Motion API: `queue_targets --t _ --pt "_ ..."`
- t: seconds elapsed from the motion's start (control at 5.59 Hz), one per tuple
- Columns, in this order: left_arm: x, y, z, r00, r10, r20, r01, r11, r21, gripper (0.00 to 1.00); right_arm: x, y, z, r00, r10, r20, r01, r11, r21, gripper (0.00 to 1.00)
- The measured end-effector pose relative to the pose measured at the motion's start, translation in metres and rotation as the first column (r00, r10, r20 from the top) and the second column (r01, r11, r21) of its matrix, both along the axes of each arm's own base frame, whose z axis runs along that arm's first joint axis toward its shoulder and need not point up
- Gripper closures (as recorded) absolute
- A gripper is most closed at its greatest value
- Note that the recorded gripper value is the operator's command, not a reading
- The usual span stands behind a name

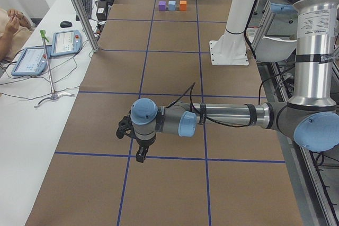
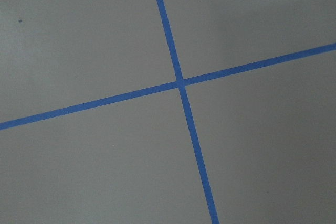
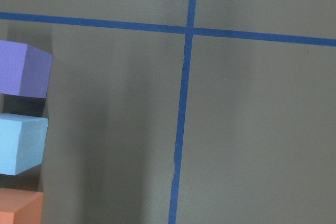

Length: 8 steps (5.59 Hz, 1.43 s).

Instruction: Place blue block between orange and purple blocks

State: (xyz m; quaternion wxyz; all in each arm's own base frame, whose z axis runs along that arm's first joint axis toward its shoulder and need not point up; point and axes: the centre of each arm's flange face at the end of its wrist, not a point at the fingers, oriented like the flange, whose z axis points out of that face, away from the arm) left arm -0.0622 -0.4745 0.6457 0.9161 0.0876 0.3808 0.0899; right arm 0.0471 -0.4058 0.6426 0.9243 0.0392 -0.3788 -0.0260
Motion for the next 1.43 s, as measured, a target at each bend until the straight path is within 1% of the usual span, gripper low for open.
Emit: queue_targets --t 0.89,1.43 --pt "-0.001 0.005 0.004 1.000 -0.002 0.002 0.002 1.000 -0.005 0.00 0.000 -0.003 -0.002 1.000 0.003 -0.003 -0.003 1.000 0.003 0.00" --pt "-0.001 0.015 0.008 1.000 -0.003 0.003 0.003 1.000 -0.007 0.00 0.000 -0.005 -0.003 1.000 0.004 -0.006 -0.004 1.000 0.008 0.00"
